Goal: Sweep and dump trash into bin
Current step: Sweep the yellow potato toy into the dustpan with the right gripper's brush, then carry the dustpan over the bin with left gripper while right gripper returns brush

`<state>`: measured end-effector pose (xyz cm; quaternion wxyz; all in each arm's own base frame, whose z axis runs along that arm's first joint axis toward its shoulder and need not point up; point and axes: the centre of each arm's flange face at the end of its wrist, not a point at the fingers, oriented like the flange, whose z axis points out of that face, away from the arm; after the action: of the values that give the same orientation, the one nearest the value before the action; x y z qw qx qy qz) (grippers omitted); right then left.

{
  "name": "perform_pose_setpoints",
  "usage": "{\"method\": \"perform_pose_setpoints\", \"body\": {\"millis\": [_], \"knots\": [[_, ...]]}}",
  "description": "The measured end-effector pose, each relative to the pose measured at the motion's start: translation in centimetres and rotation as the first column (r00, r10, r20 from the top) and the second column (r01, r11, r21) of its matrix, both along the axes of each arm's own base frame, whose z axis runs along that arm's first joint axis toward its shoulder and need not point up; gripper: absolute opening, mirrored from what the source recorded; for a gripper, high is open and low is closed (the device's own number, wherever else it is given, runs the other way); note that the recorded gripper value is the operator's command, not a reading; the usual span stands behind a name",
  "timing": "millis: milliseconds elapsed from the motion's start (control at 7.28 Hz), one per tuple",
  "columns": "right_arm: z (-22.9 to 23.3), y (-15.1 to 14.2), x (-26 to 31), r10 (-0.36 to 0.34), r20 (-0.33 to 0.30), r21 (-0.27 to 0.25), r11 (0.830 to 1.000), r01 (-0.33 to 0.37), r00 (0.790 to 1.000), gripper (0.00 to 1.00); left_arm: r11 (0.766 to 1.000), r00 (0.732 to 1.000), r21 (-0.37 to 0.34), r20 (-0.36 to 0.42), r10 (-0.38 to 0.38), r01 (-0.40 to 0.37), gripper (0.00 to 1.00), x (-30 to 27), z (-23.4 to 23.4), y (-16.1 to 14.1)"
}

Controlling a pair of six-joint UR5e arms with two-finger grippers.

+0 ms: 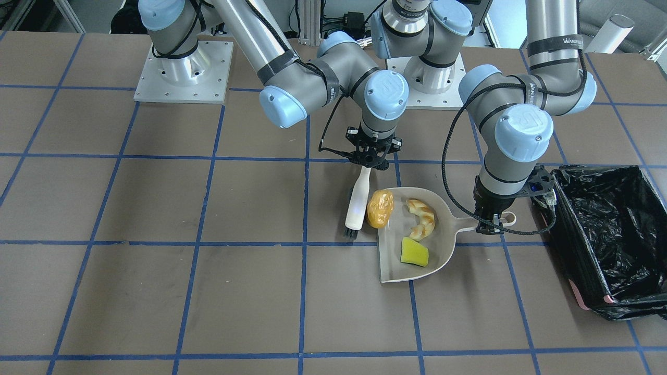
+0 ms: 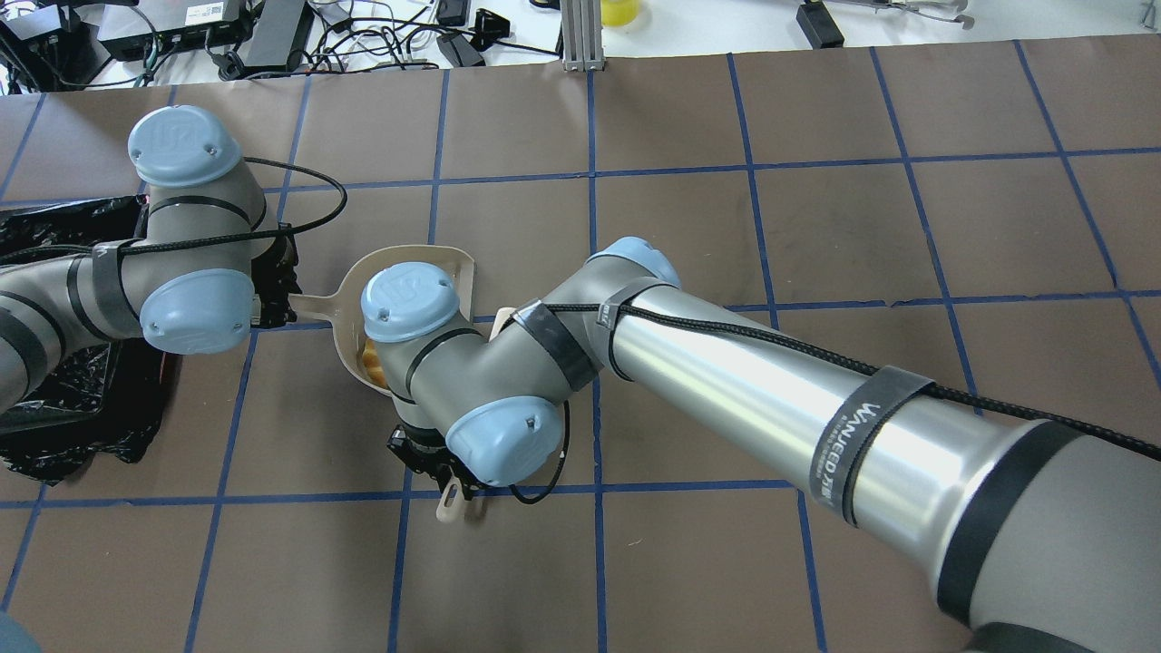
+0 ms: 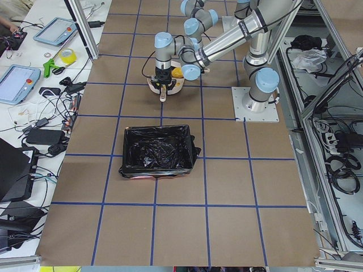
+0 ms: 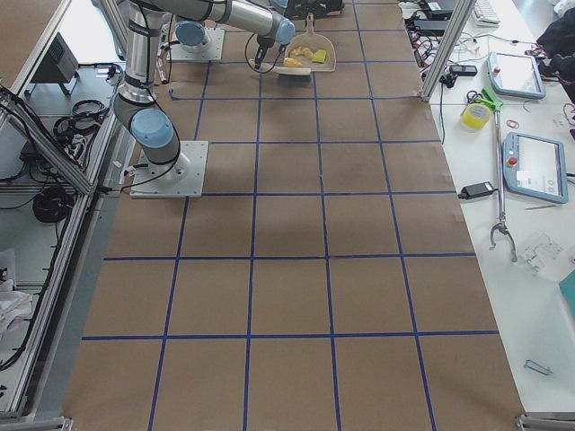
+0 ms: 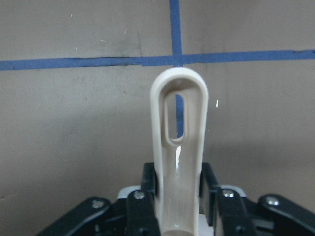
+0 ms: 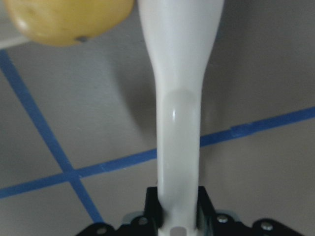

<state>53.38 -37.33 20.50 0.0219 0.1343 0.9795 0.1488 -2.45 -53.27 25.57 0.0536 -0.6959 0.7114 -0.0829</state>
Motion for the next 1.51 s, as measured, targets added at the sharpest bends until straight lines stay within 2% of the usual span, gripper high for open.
{"method": "perform_pose_setpoints", "body": {"millis": [275,687,824,1236,1511], "knots": [[0.4,-2.4,2.4,0.003,0.039,-0.016,1.0,-0.003,0.999,0.0,1.0,1.0,-0.001,0.0,-0.002,0.002,0.0,0.0,0.1,0.0],[1.1,-3.5,3.0,0.047,0.065,-0.037,0.998,-0.044,0.997,0.0,1.0,1.0,-0.003,-0.001,-0.004,0.004,0.0,0.0,0.1,-0.1],[1.4,-3.6,2.4,0.067,0.053,-0.035,0.997,-0.065,0.996,0.0,1.0,1.0,-0.003,-0.001,-0.004,0.004,0.0,0.0,0.1,-0.1],[5.7,-6.1,-4.8,0.157,-0.024,0.022,0.987,-0.157,0.987,0.0,1.0,1.0,-0.006,-0.003,-0.005,0.005,0.0,0.0,0.1,-0.1],[8.7,-9.3,-13.8,0.198,-0.025,0.087,0.977,-0.195,0.98,0.0,1.0,0.998,-0.022,-0.057,-0.006,0.005,0.0,-0.4,0.8,-0.3]]}}
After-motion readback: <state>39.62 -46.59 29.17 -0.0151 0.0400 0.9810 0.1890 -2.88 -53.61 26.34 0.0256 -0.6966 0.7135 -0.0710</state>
